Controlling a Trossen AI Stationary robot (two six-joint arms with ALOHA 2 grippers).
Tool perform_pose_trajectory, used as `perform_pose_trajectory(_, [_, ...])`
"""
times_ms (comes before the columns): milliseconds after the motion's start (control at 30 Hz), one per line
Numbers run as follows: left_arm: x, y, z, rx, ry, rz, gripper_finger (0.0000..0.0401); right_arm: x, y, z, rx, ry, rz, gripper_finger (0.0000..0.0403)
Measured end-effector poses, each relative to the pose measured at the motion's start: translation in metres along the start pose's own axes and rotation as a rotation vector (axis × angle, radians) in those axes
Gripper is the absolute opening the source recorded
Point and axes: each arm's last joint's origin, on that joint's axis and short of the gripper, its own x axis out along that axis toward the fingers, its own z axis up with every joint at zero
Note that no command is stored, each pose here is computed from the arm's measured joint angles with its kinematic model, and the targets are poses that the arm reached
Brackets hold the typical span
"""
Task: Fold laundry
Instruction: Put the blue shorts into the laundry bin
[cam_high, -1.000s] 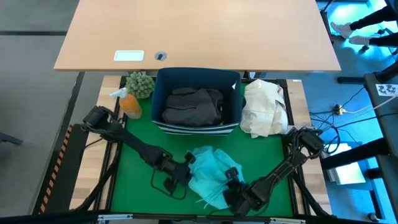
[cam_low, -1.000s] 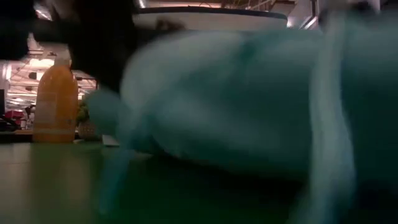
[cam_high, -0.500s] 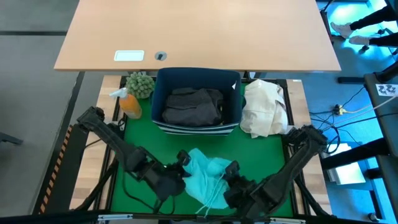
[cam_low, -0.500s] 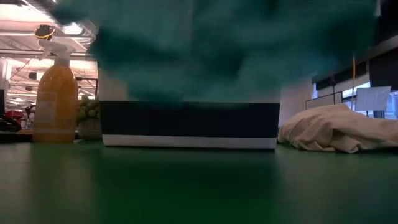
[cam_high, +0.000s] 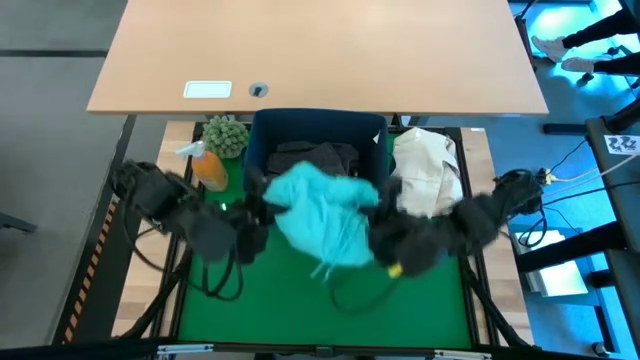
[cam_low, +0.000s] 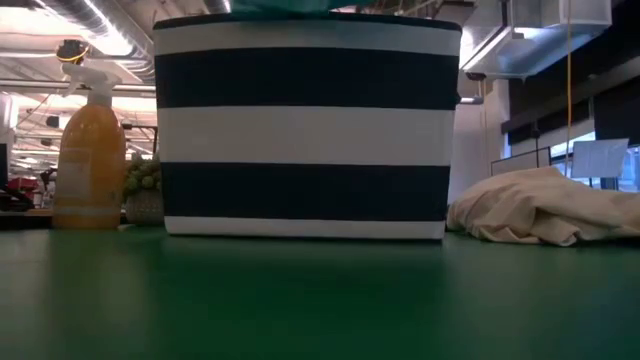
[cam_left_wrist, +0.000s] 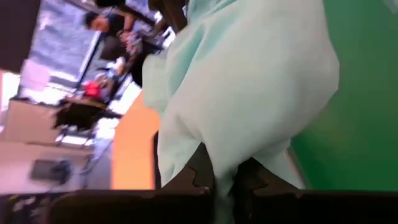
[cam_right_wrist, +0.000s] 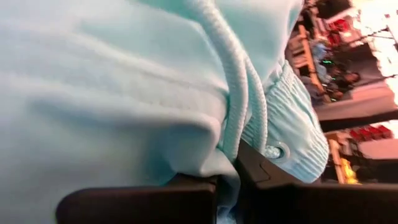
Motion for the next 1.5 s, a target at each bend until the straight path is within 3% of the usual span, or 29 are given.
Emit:
perform_pose_trajectory(200, [0.001, 0.043, -0.032, -0.052, 0.078, 0.098, 0.0007, 0.021, -0.061, -0.014, 0.058, -0.026, -0.007, 0.0010])
perform_pose_trajectory(333, [0.006, 0.062, -0.047, -0.052, 0.129, 0.128, 0.0007, 0.041, -0.088, -0.031, 0.079, 0.011, -0.006, 0.0010])
perform_pose_trajectory(733, [0.053, 0.094, -0.089, -0.065, 0.274, 0.051, 0.0007, 0.095, -0.144, -0.087, 0.179, 0.071, 0.069, 0.0010])
perform_pose_trajectory(967, [0.097, 0.100, -0.118, -0.077, 0.334, -0.028, 0.0007, 0.134, -0.148, -0.121, 0.199, 0.094, 0.164, 0.0010])
perform_pose_trajectory(1167, [0.106, 0.094, -0.142, -0.084, 0.324, -0.020, 0.0007, 0.163, -0.134, -0.151, 0.211, 0.123, 0.221, 0.0010])
perform_pose_trajectory(1333, [0.101, 0.080, -0.171, -0.095, 0.271, 0.044, 0.0007, 0.165, -0.133, -0.175, 0.236, 0.038, 0.164, 0.0010])
perform_pose_trajectory(1500, [0.121, 0.060, -0.200, -0.054, 0.297, 0.063, 0.0007, 0.180, -0.127, -0.201, 0.246, 0.046, 0.116, 0.0010])
